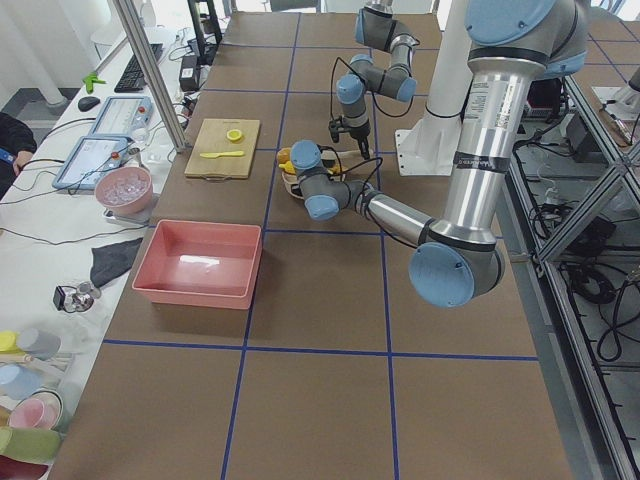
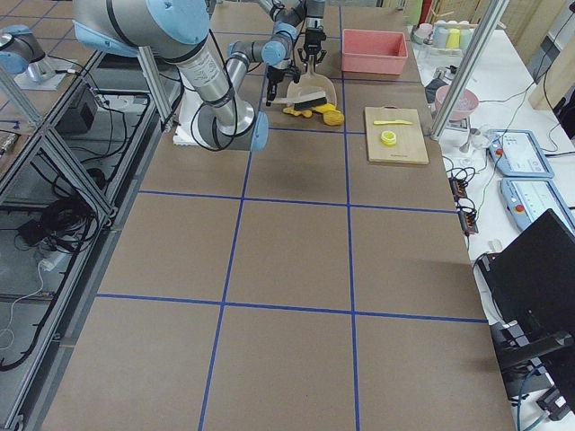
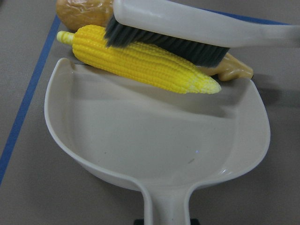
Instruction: Sweep and dump trash into bin
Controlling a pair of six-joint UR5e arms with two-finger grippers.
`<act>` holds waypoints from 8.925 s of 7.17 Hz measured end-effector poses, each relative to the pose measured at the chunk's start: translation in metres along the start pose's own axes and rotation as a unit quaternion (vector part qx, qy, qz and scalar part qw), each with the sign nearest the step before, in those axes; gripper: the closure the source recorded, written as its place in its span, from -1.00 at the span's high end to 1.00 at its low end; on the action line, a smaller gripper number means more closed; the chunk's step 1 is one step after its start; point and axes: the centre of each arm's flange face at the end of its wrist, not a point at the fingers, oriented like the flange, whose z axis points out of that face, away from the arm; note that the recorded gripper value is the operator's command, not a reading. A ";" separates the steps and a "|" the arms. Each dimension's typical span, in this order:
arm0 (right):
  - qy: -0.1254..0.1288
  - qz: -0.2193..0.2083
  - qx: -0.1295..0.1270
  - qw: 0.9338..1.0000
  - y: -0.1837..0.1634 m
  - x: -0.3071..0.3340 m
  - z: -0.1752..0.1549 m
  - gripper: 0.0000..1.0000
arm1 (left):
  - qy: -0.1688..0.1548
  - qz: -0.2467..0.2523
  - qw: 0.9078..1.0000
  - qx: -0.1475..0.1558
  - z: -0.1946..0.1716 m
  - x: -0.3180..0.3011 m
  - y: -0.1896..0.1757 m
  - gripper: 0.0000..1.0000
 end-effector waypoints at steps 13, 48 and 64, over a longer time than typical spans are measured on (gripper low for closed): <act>0.022 0.053 -0.072 0.996 -0.027 0.141 0.001 -1.00 | 0.002 -0.001 1.000 -0.002 0.004 0.000 0.000 -1.00; -0.064 0.006 -0.073 0.995 -0.071 -0.030 -0.054 -1.00 | 0.004 0.016 1.000 0.016 0.016 -0.015 -0.013 -1.00; 0.050 0.027 -0.119 0.991 -0.027 0.110 -0.026 -1.00 | 0.038 0.030 0.998 0.039 0.032 -0.018 0.015 -1.00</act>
